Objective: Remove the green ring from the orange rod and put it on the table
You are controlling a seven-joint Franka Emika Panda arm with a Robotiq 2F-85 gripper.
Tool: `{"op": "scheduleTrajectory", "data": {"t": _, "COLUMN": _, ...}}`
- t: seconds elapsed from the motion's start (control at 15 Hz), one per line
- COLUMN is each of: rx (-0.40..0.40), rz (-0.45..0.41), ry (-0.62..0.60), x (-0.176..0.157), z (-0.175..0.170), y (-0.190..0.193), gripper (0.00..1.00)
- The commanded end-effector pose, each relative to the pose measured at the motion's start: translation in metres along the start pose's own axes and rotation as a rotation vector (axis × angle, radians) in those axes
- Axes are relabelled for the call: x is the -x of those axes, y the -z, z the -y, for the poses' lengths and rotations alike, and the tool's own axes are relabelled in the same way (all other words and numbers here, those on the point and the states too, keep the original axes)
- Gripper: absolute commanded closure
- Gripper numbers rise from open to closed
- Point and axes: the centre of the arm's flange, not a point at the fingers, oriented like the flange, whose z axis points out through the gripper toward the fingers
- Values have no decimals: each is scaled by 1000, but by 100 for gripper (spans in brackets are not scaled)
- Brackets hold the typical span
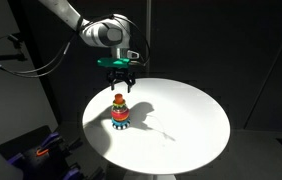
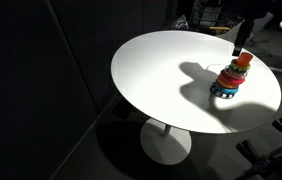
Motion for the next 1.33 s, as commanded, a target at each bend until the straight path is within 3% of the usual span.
{"op": "scheduleTrajectory", "data": {"t": 0.0, "rx": 29, "rz": 7, "ry": -19, "x": 12, "z": 12, "y": -1, "gripper": 0}}
{"op": "scheduleTrajectory", "data": {"t": 0.67, "rx": 39, "rz": 34, "ry": 3, "x": 25, "z": 0, "y": -19, "gripper": 0}}
{"op": "scheduleTrajectory", "data": {"t": 1.27, "rx": 62, "rz": -19, "ry": 21, "x": 25, "z": -14, "y": -27, "gripper": 0}}
